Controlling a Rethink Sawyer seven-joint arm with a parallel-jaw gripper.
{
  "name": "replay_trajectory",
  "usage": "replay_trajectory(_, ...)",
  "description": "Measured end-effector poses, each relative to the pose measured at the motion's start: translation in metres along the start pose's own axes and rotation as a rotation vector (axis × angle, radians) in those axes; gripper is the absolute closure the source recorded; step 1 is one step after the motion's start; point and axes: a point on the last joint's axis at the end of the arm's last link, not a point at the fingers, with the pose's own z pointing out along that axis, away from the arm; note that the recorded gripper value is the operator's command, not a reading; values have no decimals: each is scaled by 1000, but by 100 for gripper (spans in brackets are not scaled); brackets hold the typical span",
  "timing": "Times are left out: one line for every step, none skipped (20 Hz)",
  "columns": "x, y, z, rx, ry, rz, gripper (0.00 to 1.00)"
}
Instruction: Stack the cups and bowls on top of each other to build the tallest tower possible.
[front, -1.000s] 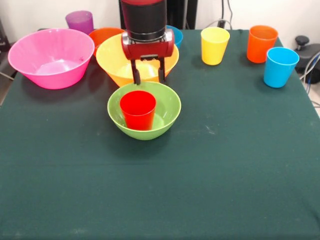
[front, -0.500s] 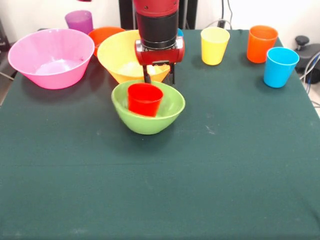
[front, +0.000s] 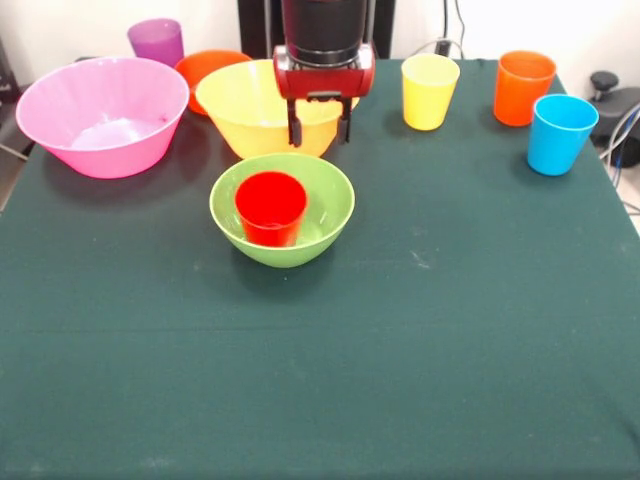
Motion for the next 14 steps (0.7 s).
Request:
replay_trajectory(1, 0, -2, 2, 1, 3, 0)
replay_trajectory(2, -1, -4, 5, 3, 9, 0)
replay_trajectory(2, -2, -6, 6, 4, 15, 0)
replay_trajectory(3, -3, -8, 7, 5, 21, 0)
replay_trajectory(3, -4, -10, 9, 5, 27, 0)
replay_trajectory(4, -6, -12, 10, 5, 35, 0)
replay_trajectory(4, -6, -13, 11, 5, 39, 0)
replay_trajectory(4, -7, -15, 11, 6, 45, 0)
replay_trajectory(4, -9, -17, 12, 6, 57, 0)
replay_trajectory(4, -10, -19, 13, 6, 62, 0)
replay_trajectory(4, -10, -19, 13, 6, 63, 0)
replay_trajectory(4, -13, -20, 16, 7, 74, 0)
replay_trajectory(5, -15, -21, 18, 9, 79, 0)
replay_trajectory(5, -16, -20, 19, 10, 81, 0)
